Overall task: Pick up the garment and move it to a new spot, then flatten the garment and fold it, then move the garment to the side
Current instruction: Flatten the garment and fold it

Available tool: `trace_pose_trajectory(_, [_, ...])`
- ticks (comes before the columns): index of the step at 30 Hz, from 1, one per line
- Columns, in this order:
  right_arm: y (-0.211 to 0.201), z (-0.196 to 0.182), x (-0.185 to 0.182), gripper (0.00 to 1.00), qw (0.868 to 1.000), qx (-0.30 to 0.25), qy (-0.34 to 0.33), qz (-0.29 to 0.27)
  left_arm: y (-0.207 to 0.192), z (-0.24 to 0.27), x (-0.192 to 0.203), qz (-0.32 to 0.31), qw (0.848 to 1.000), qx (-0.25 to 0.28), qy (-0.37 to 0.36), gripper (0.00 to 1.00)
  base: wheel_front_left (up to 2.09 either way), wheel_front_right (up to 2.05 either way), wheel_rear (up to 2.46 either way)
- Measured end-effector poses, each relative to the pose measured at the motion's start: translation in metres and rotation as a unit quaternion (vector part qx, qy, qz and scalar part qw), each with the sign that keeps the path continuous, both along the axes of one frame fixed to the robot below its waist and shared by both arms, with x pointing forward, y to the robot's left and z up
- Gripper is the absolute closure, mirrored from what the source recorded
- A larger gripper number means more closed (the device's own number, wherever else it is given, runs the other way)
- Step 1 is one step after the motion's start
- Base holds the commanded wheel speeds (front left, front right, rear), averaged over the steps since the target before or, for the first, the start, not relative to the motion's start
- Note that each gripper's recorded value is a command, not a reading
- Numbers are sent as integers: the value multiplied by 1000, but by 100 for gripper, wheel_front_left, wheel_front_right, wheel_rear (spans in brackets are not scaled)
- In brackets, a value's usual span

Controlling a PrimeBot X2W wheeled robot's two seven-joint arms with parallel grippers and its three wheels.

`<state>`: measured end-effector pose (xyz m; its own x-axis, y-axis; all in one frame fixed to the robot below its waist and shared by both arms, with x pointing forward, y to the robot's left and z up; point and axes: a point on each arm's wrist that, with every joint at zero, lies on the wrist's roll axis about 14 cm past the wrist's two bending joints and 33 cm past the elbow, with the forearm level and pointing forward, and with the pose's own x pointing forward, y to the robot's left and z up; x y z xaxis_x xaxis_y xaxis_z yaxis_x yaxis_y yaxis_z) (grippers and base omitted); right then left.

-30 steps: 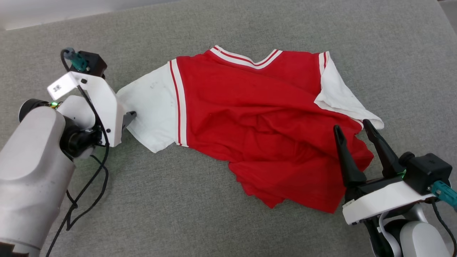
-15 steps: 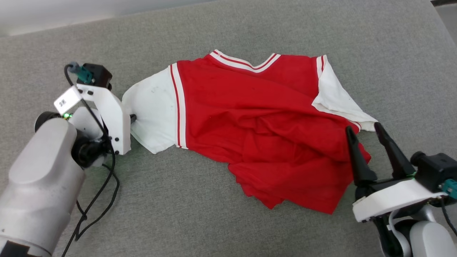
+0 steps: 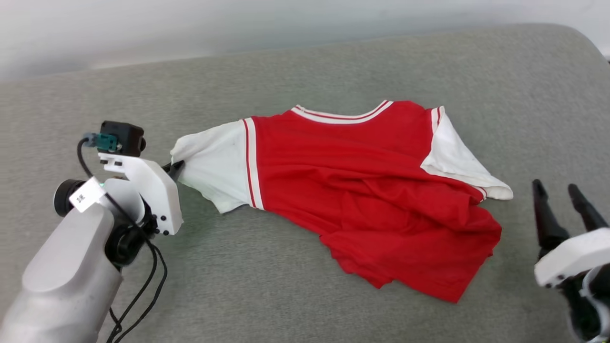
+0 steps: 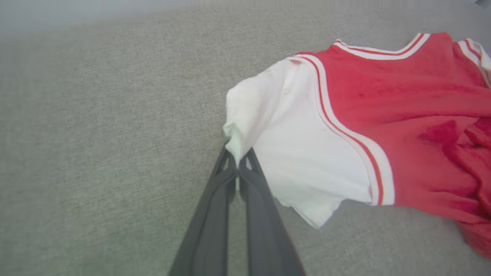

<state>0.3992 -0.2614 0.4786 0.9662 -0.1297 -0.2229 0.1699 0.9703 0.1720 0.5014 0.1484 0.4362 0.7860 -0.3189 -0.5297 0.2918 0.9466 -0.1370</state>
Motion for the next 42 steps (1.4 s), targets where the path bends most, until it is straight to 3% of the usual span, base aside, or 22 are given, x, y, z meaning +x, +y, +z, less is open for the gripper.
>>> trace_pose_trajectory(6, [-7, -18, 24, 0, 995, 16, 90, 29, 17, 31, -11, 20, 999, -3, -50, 100, 0, 0, 0])
trace_pose_trajectory(10, [10, -35, 47, 0, 983, 21, 164, 76, 21, 46, -15, 24, 997, -3, -71, 100, 0, 0, 0])
trace_pose_trajectory(20, [60, -70, 98, 0, 942, 5, 290, 171, 28, 40, -14, 23, 997, 2, -73, 100, 0, 0, 0])
trace_pose_trajectory(28, [78, -113, 95, 0, 894, 16, 403, 196, 34, 21, -13, 26, 998, 4, -53, 100, 0, 0, 0])
trace_pose_trajectory(29, [79, -114, 94, 8, 889, 17, 414, 197, 34, 20, -13, 26, 998, 5, -51, 100, 0, 0, 0])
trace_pose_trajectory(30, [79, -116, 92, 56, 884, 18, 423, 198, 34, 19, -13, 26, 998, 5, -50, 100, 0, 0, 0])
trace_pose_trajectory(32, [81, -117, 90, 100, 877, 18, 437, 201, 35, 18, -14, 27, 998, 7, -48, 100, 0, 0, 0])
trace_pose_trajectory(37, [86, -112, 87, 100, 873, 16, 439, 209, 38, 23, -12, 29, 998, 12, -60, 100, 0, 0, 0])
trace_pose_trajectory(42, [83, -84, 101, 100, 901, -22, 379, 211, 48, 47, -3, 57, 993, 12, -105, 100, 0, 0, 0])
